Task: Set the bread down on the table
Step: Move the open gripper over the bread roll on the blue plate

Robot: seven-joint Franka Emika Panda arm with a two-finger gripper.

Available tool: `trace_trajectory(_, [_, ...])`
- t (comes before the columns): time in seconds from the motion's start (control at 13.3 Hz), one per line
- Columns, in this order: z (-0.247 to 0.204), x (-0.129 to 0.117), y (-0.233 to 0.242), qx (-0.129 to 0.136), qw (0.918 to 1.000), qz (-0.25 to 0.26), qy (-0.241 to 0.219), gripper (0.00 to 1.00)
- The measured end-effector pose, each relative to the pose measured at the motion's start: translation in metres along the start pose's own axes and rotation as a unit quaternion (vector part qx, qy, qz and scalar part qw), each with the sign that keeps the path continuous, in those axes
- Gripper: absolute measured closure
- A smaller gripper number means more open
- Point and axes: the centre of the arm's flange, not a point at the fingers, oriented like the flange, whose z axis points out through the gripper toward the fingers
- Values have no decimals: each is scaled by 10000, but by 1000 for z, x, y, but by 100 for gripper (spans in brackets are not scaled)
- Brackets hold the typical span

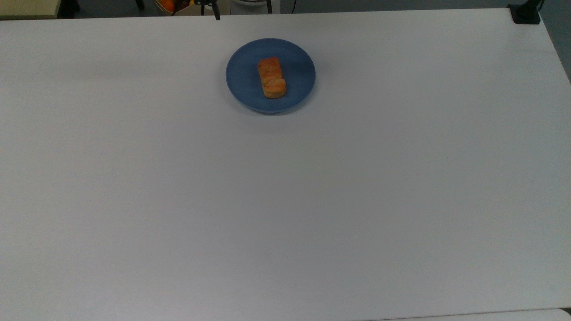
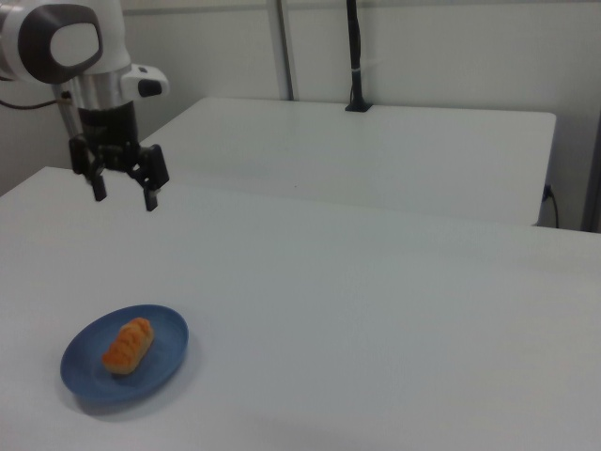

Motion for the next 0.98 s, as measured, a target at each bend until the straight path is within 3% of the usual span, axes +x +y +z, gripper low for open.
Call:
trace_trajectory(0.38, [35, -19, -42, 83, 9918, -765, -1023, 0])
trace_trajectory(0.98, [161, -37, -38, 166, 9798, -750, -1846, 0])
